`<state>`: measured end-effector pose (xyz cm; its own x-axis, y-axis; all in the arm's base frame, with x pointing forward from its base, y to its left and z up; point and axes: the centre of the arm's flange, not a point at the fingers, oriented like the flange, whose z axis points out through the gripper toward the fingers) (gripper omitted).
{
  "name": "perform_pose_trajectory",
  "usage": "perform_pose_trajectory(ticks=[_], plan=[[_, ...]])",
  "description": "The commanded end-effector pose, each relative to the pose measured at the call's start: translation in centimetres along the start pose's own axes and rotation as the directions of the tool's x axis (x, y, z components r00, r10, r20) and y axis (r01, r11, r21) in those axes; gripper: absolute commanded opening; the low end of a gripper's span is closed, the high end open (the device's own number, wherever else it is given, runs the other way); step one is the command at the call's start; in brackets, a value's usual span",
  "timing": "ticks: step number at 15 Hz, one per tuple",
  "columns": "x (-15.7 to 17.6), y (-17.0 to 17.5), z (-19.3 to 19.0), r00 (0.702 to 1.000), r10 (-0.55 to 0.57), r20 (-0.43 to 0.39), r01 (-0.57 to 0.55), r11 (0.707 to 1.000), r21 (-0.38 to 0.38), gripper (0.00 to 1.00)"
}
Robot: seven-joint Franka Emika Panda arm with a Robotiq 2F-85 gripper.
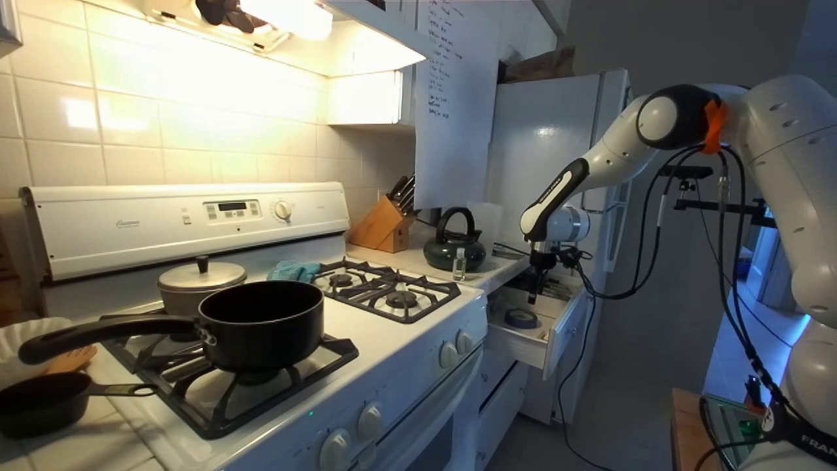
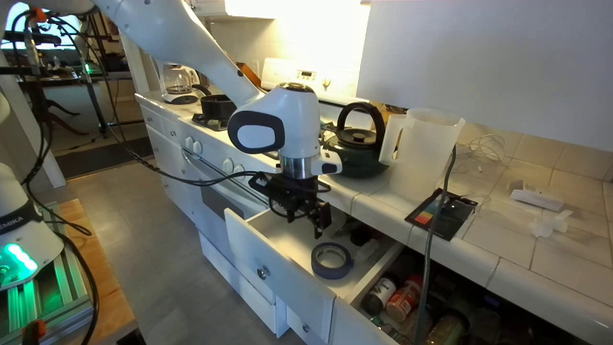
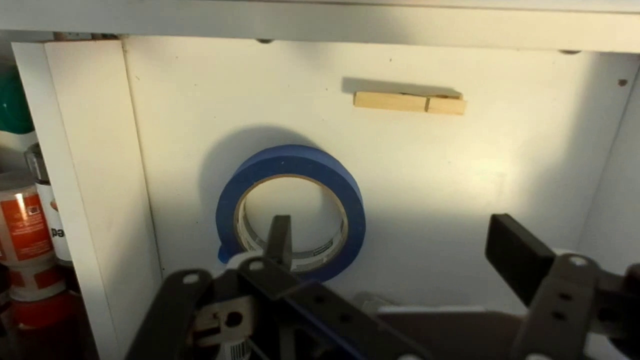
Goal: Move the tape closer to the tea kettle
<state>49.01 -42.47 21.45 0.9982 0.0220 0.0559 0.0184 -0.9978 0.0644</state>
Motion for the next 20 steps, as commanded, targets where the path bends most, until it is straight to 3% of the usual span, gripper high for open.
perform_pose_trajectory(ticks=[1,9,20], plan=[[0.2,0.1,0.0,1.000,-0.001,0.000,0.001,1.000,0.000,1.00],[3.0,0.9,2.9,1.000,-0.005,-0.027,0.004,0.998,-0.060,1.00],[2.4,1.8,8.0,0.998,0.066,0.012,-0.065,0.996,-0.069,1.00]])
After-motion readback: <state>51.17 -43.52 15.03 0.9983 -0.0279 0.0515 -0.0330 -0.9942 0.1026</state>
